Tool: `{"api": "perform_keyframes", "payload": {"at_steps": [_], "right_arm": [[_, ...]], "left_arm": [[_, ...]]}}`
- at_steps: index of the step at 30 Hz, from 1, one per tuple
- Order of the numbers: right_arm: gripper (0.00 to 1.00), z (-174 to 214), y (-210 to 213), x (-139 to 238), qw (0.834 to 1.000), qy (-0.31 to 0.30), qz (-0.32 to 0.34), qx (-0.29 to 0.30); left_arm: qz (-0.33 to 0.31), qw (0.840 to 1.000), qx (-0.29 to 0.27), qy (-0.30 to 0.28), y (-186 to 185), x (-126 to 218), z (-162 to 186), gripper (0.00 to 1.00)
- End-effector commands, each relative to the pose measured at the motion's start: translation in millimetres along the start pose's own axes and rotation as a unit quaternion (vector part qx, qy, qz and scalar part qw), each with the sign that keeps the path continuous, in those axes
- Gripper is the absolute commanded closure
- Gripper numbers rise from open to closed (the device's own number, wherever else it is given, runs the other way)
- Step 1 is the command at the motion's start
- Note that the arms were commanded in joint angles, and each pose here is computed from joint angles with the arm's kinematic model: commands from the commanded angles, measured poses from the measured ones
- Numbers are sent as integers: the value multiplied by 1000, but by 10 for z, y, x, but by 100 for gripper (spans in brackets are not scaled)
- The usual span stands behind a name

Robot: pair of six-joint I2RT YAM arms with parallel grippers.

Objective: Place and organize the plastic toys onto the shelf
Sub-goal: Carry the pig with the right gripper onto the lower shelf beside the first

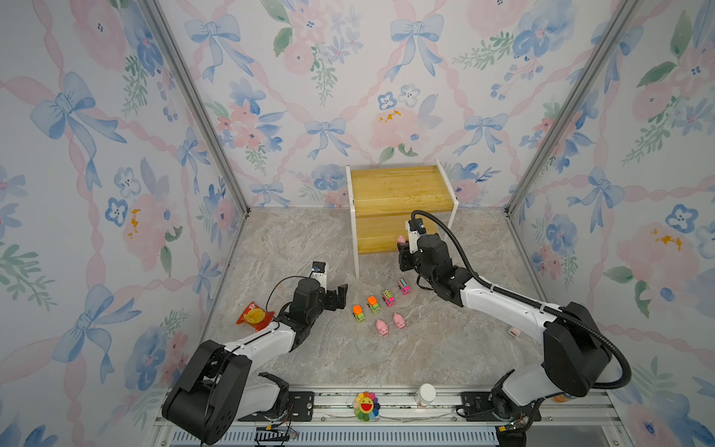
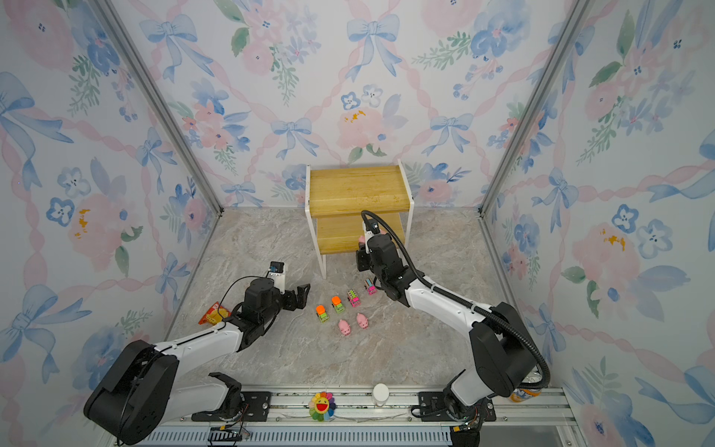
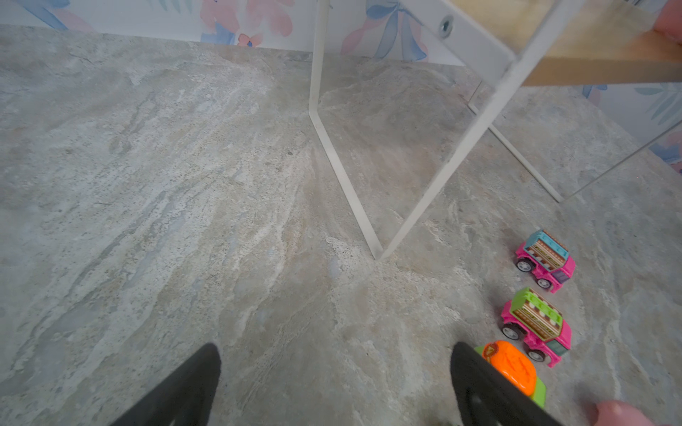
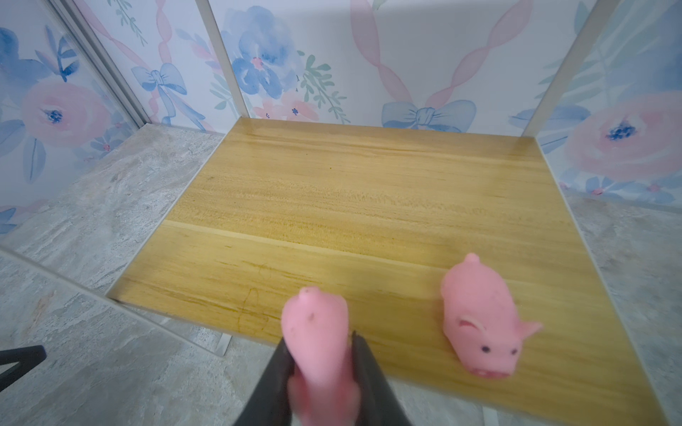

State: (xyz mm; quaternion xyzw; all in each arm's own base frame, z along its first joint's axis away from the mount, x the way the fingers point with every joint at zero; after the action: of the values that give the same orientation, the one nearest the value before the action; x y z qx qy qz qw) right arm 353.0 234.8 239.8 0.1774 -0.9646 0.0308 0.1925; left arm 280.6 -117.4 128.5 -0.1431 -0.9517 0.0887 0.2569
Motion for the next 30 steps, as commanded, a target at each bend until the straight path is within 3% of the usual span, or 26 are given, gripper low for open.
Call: {"api": "perform_keyframes", "payload": {"at_steps": [1,30], "right_arm": [[72,-145,22,-46,1000,-24,9,-10],[72,-75,-111,-262,998,-15,40,-36]], "left_arm": [[5,1000,-9,-4,-10,-19,-69,2],[2,1000,-5,-3,27,-31,-76,2]]}}
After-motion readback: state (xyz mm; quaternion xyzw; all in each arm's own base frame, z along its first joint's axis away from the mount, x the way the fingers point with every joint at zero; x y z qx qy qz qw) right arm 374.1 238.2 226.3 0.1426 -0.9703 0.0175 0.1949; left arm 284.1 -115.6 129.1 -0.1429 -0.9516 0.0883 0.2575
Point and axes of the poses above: each gripper's point midway between its finger pads, its own x axis back along the fingers, its own y axis along the line the jaws close on, z = x × y, the point moved 6 cm from there along x, back along the fingers, and after that the axes turned 4 degrees about x, right-handed, at the moved point
